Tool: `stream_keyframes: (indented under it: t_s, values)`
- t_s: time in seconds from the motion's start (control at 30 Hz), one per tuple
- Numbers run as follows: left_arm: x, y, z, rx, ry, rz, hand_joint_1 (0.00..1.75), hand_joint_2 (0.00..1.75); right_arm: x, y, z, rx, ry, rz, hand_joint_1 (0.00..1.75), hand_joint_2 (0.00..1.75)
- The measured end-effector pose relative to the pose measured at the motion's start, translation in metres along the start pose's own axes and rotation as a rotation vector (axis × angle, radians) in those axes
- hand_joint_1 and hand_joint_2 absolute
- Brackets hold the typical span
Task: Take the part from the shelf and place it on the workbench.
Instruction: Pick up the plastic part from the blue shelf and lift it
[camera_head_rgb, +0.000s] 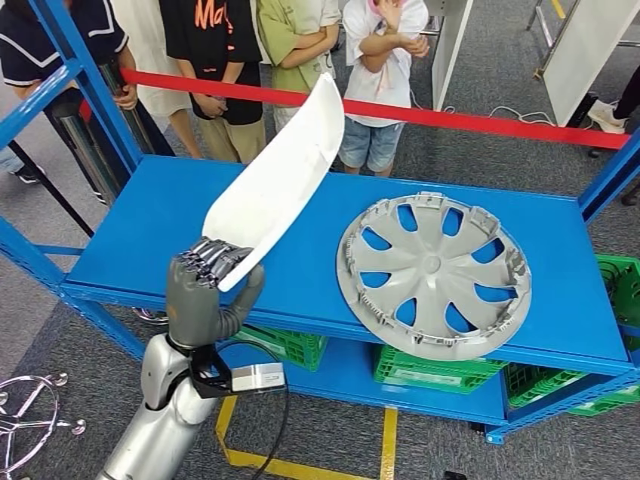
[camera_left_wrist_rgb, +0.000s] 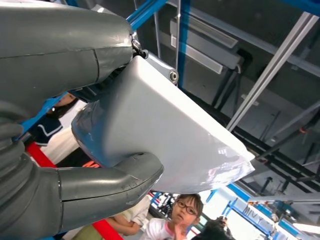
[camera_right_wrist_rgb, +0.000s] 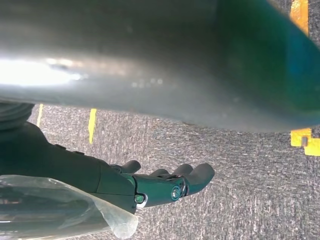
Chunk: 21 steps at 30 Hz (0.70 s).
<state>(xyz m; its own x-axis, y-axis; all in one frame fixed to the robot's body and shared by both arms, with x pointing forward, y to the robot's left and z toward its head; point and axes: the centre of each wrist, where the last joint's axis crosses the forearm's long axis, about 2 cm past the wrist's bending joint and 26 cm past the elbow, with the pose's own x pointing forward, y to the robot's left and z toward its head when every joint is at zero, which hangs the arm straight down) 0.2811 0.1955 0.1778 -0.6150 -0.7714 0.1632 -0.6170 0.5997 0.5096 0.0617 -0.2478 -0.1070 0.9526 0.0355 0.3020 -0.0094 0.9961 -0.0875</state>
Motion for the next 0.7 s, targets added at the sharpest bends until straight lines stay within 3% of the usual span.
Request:
stream_keyframes:
  t_s: [0.7]
  values:
    - [-0.0028, 0.0017, 0.0033, -0.022, 0.025, -0.026, 1.75, 1.75, 0.0004, 0.0034, 0.0005, 0.012, -0.001, 0.000, 0.00, 0.00]
